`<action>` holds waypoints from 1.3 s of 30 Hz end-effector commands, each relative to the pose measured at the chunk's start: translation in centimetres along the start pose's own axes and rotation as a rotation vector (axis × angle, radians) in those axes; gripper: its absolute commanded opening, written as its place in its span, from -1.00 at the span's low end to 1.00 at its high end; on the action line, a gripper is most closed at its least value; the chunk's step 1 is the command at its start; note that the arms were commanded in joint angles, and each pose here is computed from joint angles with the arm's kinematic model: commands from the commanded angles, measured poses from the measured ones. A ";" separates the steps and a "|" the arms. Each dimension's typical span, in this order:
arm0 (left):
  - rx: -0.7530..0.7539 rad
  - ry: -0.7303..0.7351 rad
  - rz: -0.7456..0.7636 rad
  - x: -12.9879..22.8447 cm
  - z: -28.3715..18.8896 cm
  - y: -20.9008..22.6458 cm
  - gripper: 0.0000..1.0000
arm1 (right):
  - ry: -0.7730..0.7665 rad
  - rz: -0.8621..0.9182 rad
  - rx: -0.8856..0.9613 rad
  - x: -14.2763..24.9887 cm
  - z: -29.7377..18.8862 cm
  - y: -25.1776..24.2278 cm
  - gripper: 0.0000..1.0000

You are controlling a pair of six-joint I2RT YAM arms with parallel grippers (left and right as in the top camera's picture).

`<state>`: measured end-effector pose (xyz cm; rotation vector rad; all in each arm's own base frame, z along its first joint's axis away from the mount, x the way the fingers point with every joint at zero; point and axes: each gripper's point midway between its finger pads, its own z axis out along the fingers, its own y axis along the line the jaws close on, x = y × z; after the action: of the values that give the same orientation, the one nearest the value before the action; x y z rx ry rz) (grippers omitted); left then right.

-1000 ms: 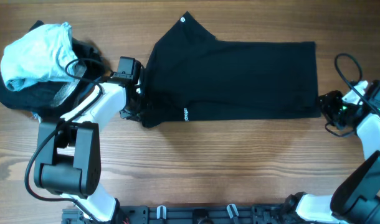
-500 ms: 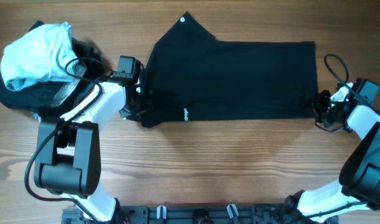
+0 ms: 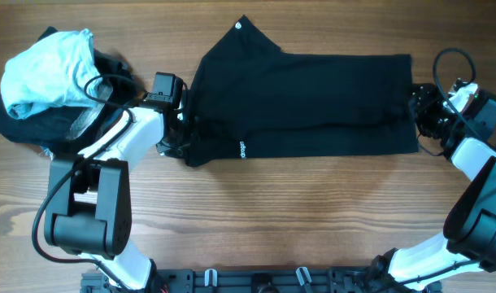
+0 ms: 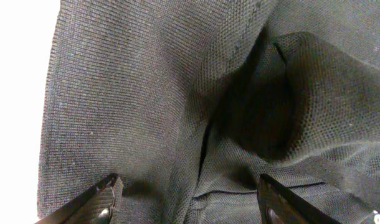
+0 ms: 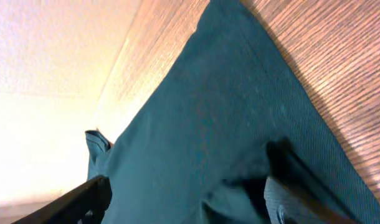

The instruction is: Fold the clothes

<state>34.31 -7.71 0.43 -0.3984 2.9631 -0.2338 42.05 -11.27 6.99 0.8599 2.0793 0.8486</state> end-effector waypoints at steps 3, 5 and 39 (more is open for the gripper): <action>0.014 0.023 0.003 0.3 0.6 0.2 0.40 | 0.040 0.022 0.013 1.0 0.4 -0.6 0.64; 0.118 0.043 0.080 0.5 -0.3 -1.8 0.32 | 0.135 -0.034 -0.141 2.8 0.0 2.0 0.47; 0.325 -0.044 0.354 0.9 -6.2 -11.5 0.40 | 0.166 -0.483 0.309 7.9 -4.2 5.6 0.69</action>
<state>35.61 -16.81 9.07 0.0853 2.7972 -0.6545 36.25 -4.66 10.24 0.5642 2.4493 0.2953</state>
